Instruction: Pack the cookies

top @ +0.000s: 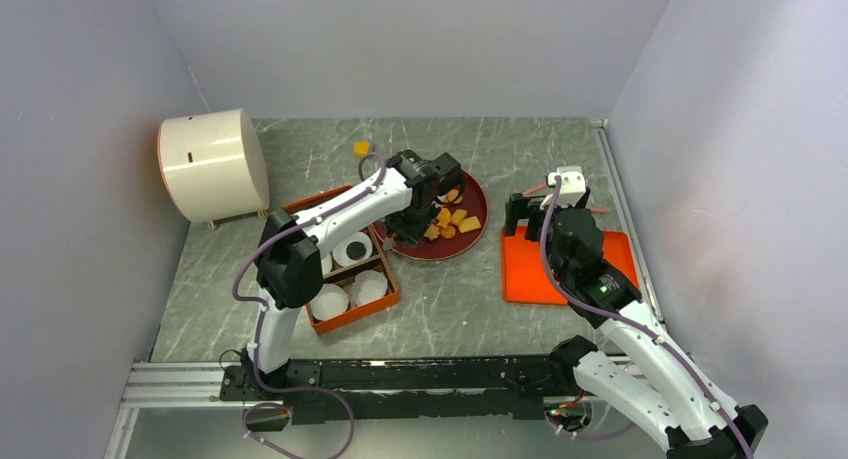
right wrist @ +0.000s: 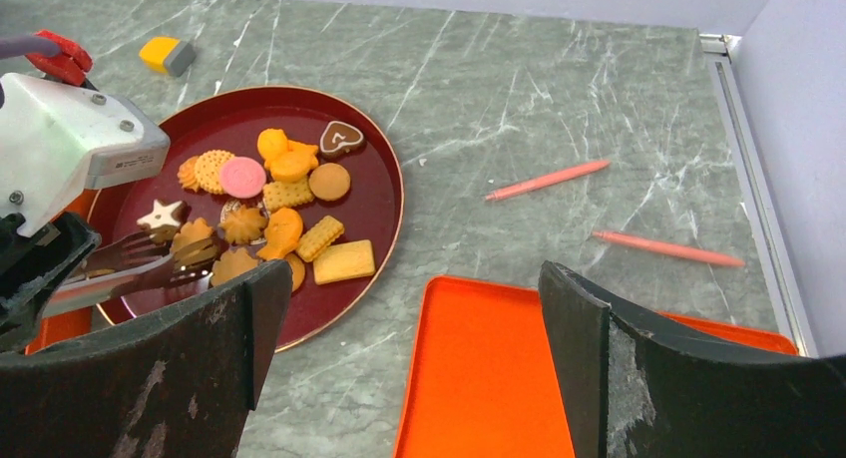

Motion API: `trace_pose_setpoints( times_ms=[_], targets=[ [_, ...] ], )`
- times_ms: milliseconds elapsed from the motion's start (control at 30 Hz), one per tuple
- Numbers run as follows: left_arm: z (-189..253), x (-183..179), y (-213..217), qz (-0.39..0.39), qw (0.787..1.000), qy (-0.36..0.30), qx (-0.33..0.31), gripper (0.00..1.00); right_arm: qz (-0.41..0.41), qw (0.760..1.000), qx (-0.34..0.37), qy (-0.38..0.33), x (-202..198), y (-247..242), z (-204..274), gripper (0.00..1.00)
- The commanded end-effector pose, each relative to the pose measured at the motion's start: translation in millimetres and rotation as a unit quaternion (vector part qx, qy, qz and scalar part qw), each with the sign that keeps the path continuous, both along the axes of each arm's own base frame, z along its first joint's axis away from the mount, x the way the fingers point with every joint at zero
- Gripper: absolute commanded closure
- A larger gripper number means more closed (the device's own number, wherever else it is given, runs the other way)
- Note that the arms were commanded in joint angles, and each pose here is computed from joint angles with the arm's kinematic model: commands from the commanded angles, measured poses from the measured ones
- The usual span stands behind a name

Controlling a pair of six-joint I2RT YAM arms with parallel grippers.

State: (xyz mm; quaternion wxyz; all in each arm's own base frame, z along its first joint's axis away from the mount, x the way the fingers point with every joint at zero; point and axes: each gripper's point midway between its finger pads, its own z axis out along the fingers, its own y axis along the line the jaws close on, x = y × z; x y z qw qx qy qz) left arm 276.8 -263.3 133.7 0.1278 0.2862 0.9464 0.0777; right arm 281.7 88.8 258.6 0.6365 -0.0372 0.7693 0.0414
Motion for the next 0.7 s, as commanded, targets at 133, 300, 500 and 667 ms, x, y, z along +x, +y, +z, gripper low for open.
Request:
trace_pose_setpoints(
  times_ms=[133, 300, 500, 667],
  targets=[
    [3.6, 12.9, -3.7, 0.002, 1.0, -0.02, 0.006, 0.51, -0.012, 1.0, 0.005, -0.022, 0.5, -5.3, 14.6, 0.0],
    [5.5, 18.5, -9.1, 0.001, 1.0, -0.025, -0.007, 0.51, -0.011, 1.0, 0.006, -0.021, 0.8, -4.6, 13.8, 0.0],
    [6.4, 17.7, -9.0, 0.001, 1.0, -0.02, -0.004, 0.58, -0.01, 1.0, 0.007, -0.023, 0.7, -4.6, 15.5, 0.0],
    [18.7, 14.6, -2.8, 0.003, 1.0, -0.028, -0.004, 0.62, -0.011, 1.0, 0.007, -0.023, 0.4, -4.9, 14.6, 0.0]
  ],
)
